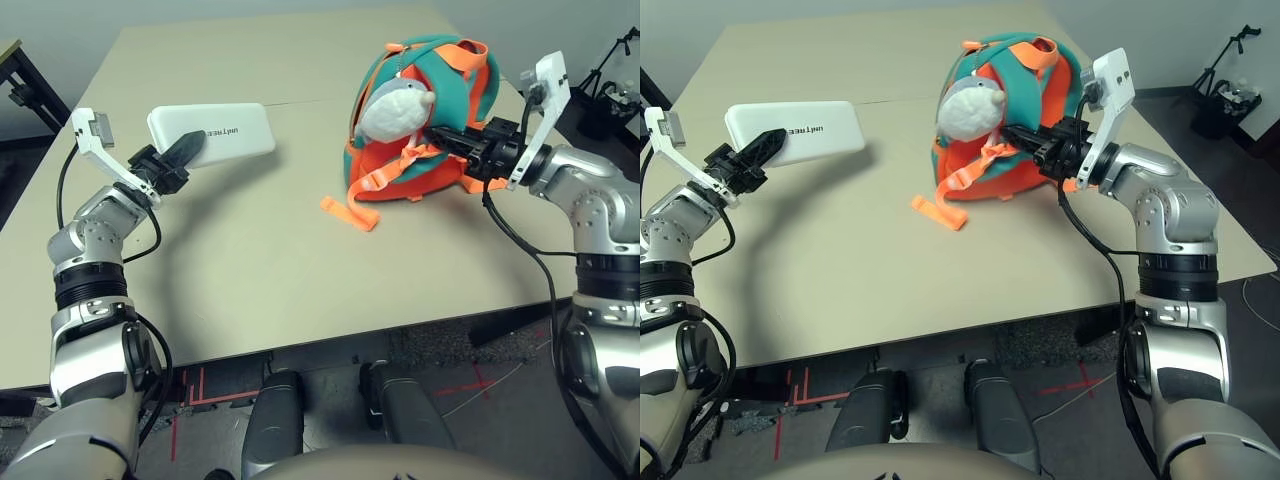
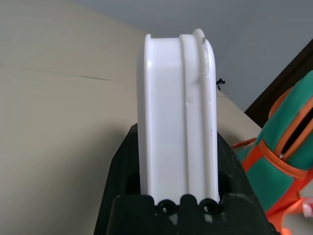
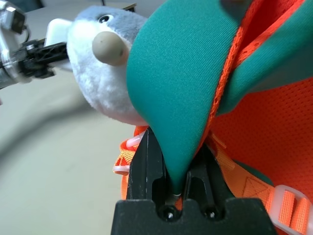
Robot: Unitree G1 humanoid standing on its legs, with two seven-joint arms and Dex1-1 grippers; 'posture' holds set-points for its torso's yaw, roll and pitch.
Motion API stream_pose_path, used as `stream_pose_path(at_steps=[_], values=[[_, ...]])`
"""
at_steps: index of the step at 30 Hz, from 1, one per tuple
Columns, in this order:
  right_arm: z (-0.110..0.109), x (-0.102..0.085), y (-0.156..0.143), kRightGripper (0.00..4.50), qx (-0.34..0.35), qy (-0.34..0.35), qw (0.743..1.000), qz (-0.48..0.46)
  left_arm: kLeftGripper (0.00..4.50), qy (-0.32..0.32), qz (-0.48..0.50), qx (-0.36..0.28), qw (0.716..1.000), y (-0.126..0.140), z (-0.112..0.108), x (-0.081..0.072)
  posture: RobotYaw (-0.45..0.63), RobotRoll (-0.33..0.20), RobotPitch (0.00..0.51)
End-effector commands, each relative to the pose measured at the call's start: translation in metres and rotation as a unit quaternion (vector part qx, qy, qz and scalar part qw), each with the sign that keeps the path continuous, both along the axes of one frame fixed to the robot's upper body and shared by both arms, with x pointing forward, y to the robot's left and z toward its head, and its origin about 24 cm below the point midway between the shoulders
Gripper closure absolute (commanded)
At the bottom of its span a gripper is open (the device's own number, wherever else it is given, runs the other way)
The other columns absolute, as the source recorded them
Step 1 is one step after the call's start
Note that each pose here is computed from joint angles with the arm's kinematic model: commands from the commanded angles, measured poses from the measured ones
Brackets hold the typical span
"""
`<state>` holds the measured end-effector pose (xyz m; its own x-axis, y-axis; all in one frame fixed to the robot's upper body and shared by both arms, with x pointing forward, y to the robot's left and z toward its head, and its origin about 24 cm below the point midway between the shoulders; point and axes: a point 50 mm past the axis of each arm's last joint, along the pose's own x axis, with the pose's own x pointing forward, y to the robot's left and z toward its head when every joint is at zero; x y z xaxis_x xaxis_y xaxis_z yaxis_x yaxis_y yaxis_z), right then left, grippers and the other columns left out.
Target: Put the pencil case into the backpack and zip it.
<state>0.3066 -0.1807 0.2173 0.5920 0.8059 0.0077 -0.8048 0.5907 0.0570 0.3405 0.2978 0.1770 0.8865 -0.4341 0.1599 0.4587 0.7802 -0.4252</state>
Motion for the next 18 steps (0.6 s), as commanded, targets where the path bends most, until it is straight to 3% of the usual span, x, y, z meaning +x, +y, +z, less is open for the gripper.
stream_pose_path(at_steps=[1, 6, 12, 18], values=[[0.018, -0.021, 0.015, 4.40, 0.026, -0.031, 0.998, 0.057, 3.17, -0.037, -0.043, 0.004, 0.998, 0.002, 0.025, -0.003, -0.07, 0.000, 0.091], [0.005, -0.025, 0.016, 4.40, 0.011, -0.005, 0.998, 0.055, 3.17, -0.066, -0.111, 0.009, 0.992, 0.006, 0.056, -0.013, -0.07, 0.000, 0.090], [-0.011, -0.020, 0.009, 4.40, -0.004, 0.021, 0.999, 0.041, 3.17, -0.083, -0.262, 0.029, 0.961, -0.011, 0.098, -0.041, -0.06, 0.000, 0.092], [-0.019, -0.020, 0.008, 4.40, -0.007, 0.030, 0.999, 0.040, 3.17, -0.089, -0.308, 0.057, 0.946, -0.031, 0.107, -0.047, -0.05, 0.000, 0.098]])
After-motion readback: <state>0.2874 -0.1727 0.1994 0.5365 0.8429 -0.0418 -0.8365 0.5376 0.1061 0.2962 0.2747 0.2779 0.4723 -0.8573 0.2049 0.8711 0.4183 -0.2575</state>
